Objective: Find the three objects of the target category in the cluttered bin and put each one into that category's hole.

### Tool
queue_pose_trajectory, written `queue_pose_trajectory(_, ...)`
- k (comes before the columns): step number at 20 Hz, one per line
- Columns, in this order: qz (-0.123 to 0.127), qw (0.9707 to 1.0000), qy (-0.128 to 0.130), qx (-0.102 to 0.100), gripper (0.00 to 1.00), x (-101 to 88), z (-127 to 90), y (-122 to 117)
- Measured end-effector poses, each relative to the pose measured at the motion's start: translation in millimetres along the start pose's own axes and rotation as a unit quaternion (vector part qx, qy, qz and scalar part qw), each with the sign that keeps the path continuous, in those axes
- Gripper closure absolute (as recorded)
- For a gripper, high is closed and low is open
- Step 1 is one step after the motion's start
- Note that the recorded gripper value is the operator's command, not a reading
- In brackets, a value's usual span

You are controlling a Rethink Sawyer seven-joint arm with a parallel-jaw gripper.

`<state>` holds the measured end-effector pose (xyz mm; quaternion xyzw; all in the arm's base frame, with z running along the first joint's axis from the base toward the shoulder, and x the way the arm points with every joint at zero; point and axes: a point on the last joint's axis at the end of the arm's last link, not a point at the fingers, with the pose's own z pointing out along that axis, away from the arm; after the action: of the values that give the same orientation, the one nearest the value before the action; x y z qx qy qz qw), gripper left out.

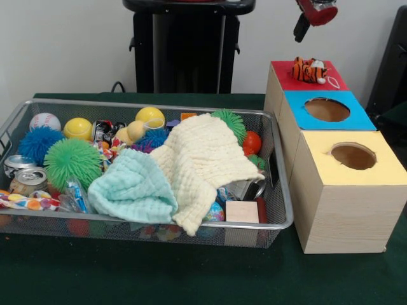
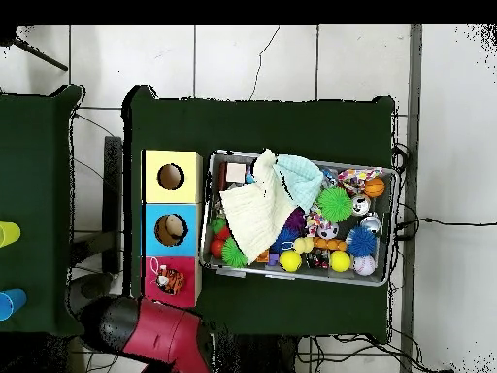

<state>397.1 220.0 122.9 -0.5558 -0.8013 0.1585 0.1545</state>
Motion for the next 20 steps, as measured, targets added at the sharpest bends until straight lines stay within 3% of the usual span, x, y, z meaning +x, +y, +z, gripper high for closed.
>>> queue_pose_trajectory(8, -0.003, 0.9997, -0.023, -0.002, 1.00, 4.9, -3.4, -9.7)
queue_pose_trajectory(20, 0.000, 0.9995, -0.029, -0.013, 1.00, 3.7, -4.7, -6.8)
